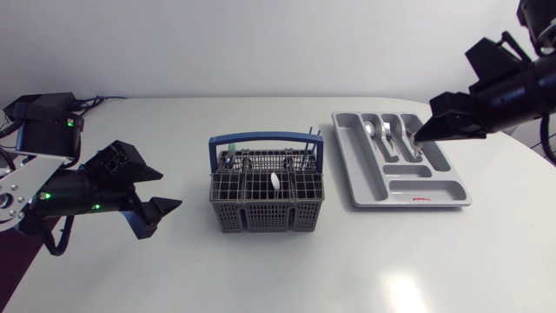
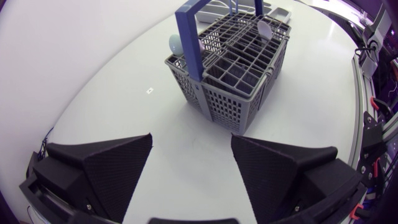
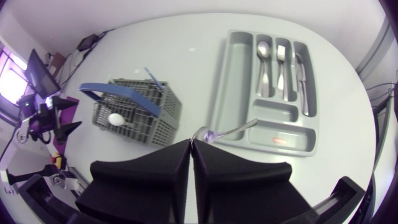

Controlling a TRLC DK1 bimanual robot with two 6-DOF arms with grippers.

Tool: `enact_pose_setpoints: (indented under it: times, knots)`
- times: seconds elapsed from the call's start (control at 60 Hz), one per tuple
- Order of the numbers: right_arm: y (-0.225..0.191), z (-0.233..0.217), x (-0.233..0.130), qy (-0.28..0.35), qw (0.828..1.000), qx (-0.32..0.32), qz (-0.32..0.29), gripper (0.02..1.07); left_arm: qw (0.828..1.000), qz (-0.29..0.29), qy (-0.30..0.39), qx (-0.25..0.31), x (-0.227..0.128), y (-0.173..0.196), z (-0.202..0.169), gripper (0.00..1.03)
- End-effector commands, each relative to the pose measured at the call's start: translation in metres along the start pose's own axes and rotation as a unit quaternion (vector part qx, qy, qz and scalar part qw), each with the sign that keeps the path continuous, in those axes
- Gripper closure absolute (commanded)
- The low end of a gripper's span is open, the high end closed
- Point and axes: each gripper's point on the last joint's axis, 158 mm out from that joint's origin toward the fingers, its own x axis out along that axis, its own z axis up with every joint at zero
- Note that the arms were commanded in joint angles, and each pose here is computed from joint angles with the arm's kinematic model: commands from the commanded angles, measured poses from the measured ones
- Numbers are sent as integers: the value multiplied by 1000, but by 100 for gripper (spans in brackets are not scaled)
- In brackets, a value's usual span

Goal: Unload the cutlery basket into the drawer organizer.

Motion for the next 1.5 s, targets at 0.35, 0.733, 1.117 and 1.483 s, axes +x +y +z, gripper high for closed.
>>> enact_pose_setpoints:
  times: [0.35,0.733,1.117,1.483]
  knots:
    - [-121,-39,94,61,990,47,-120,98,1000,-4,0,-1,-1,-1,6,11]
    - [-144,-64,140,93,983,77,-138,96,1000,-6,2,0,0,-3,3,11]
    - [-159,-60,150,85,982,92,-144,38,1000,-9,1,1,0,-5,4,11]
    - [-65,-14,79,-41,995,-32,-89,20,1000,-9,2,3,-2,-8,1,11]
